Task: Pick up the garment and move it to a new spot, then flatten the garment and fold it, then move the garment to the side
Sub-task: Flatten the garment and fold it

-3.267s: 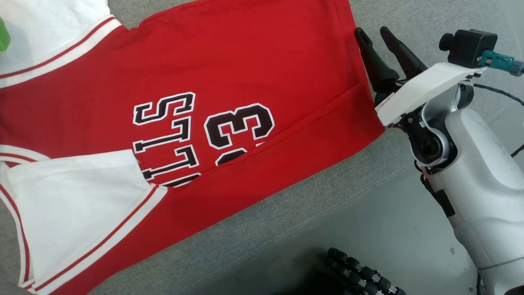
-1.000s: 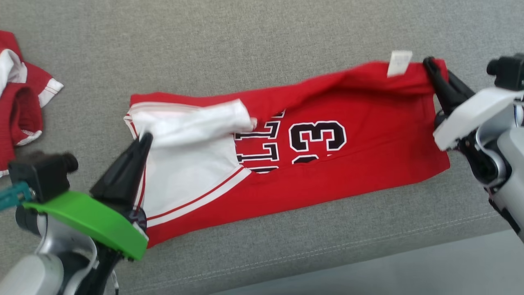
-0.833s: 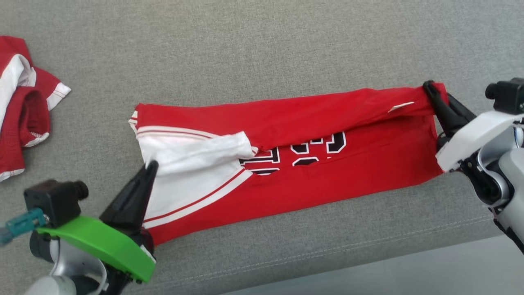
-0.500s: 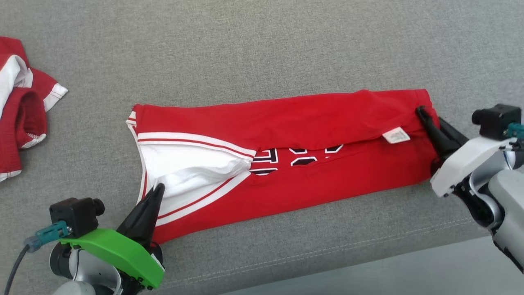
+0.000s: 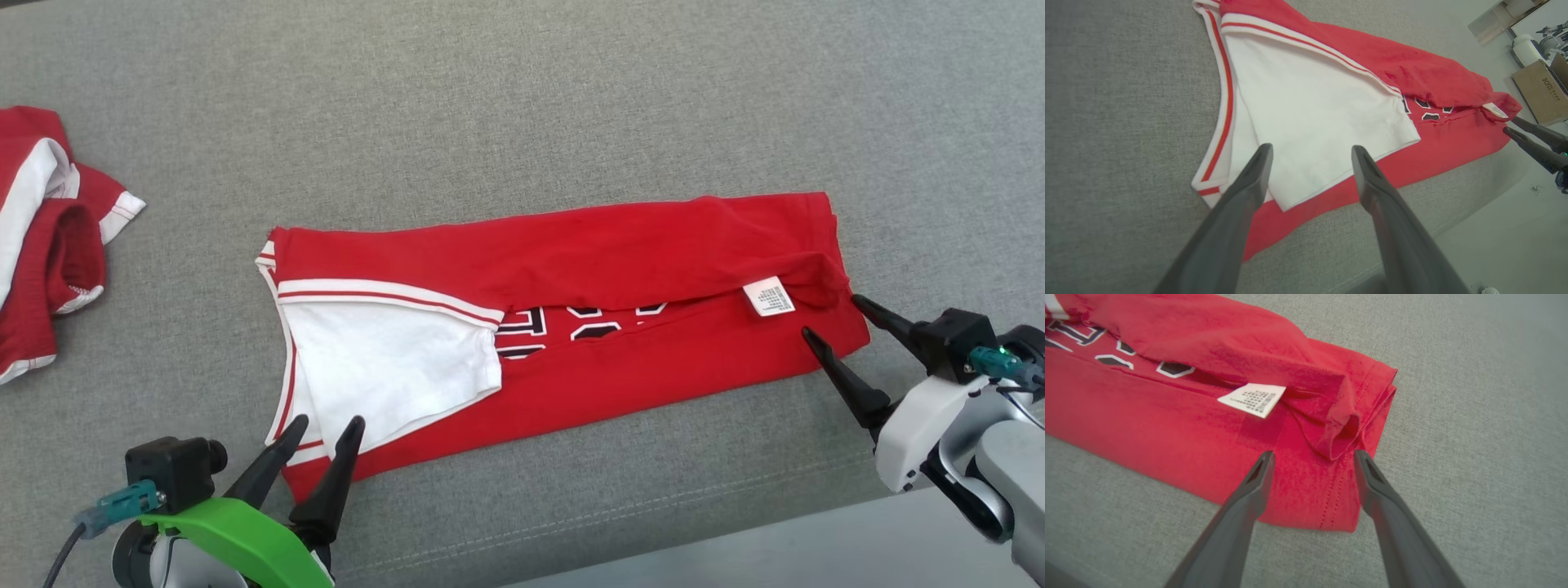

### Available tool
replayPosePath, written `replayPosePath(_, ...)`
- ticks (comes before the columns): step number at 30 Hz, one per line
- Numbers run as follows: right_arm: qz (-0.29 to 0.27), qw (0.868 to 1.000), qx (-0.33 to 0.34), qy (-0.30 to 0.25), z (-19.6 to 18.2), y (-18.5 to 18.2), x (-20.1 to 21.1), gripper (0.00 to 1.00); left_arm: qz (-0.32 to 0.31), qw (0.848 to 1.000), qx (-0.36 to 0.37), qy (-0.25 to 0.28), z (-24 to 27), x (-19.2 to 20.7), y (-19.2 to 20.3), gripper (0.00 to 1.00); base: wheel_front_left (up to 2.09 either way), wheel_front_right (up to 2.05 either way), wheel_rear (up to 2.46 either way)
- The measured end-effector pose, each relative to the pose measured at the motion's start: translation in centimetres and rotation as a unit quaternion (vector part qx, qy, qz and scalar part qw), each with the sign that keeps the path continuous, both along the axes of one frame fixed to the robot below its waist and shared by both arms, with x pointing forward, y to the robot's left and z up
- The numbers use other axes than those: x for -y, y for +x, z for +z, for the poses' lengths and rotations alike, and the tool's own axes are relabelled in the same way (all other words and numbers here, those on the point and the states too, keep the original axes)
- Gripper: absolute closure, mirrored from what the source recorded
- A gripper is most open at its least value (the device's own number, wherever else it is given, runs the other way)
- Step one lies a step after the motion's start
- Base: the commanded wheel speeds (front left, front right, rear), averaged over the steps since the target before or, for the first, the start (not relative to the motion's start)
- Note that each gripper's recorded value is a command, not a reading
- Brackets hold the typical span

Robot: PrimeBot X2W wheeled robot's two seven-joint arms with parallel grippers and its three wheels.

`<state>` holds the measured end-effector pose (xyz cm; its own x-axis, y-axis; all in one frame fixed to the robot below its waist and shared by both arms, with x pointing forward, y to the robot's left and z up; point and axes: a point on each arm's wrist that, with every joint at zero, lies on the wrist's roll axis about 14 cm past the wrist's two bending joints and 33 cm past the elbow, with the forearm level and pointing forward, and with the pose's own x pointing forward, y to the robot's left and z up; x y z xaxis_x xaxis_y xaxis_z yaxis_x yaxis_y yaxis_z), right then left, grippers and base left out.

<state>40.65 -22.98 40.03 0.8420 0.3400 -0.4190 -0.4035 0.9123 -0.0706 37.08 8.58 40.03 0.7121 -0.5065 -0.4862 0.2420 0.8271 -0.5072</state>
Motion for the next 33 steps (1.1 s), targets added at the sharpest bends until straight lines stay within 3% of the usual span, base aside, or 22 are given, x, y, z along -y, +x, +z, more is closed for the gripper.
replayPosePath(6,-0.03,0.999,0.016,0.016,1.0,-1.7,0.9,0.0,0.026,0.998,0.057,-0.01,2.5,0.0,0.5,0.0,0.0,0.0,0.0)
replayPosePath(21,-0.108,0.984,0.125,0.06,7.5,-1.4,3.2,0.0,0.063,0.981,0.179,-0.035,8.7,2.0,0.9,0.0,0.0,0.0,0.0)
replayPosePath(33,-0.2,0.969,0.085,0.116,6.5,2.8,4.2,0.0,0.094,0.976,0.191,-0.044,9.6,1.4,-0.7,0.0,0.0,0.0,0.0)
